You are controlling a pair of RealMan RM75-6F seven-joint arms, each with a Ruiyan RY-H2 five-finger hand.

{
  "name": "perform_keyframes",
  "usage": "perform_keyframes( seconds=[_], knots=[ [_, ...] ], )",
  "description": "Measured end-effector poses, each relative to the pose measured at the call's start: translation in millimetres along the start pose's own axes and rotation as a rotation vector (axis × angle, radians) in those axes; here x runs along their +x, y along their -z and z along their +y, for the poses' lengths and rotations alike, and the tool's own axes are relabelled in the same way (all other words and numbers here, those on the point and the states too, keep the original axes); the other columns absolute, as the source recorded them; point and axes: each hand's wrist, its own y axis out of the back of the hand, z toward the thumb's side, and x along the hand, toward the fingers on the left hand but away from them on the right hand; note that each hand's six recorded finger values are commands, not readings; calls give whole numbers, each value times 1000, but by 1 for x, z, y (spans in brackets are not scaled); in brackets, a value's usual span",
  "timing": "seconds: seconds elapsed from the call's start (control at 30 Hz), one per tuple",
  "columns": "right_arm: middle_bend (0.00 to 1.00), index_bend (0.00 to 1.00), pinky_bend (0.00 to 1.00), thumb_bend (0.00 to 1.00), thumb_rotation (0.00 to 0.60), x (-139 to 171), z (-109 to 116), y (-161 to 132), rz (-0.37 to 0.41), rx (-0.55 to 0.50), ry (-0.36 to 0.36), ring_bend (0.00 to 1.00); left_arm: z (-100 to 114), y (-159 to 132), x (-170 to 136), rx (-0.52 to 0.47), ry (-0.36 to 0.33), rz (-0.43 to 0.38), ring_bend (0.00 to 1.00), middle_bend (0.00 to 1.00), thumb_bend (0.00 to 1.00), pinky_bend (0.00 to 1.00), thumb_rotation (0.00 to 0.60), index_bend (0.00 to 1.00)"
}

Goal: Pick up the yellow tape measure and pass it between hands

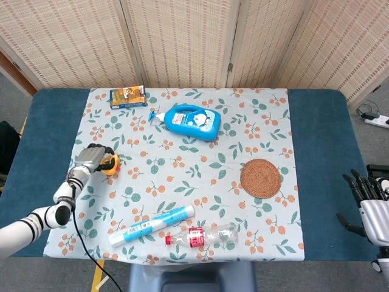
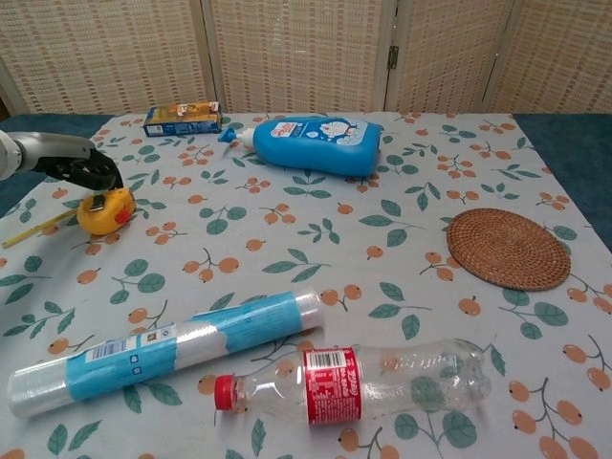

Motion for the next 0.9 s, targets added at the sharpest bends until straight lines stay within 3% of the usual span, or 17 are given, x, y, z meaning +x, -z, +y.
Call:
perform_keyframes(
  seconds=[0.4, 0.53, 0.6, 0.63, 0.67, 0.73, 0.9],
  knots=[
    [36, 69, 0, 317, 600, 0, -1, 2, -9, -3, -1, 86, -5, -22, -6, 24, 1, -62, 143, 275, 629, 0, 232, 314],
    [36, 69, 0, 317, 600, 1, 0, 3, -11, -3, 1, 82, 0, -21, -9, 35, -26, -66, 134, 260, 580, 0, 231, 211],
    [36, 69, 0, 317, 600, 1, 0, 3, -12, -4, 1, 82, 2, -19, -12, 41, -40, -68, 118, 209, 532, 0, 308, 151],
    [36, 69, 0, 317, 600, 1, 0, 3, -12, -5, 1, 82, 2, -18, -13, 47, -46, -70, 111, 189, 512, 0, 376, 125],
    [36, 69, 0, 317, 600, 1, 0, 3, -12, -5, 1, 82, 3, -17, -15, 55, -52, -73, 103, 167, 485, 0, 486, 96],
    [36, 69, 0, 317, 600, 0, -1, 2, -9, -5, -1, 82, 1, -15, -21, 77, -61, -81, 93, 143, 450, 0, 584, 71],
    [37, 69, 0, 317, 600, -1, -2, -1, 0, -2, -4, 83, -8, -7, -31, 118, -52, -83, 74, 105, 393, 0, 600, 59]
  ],
)
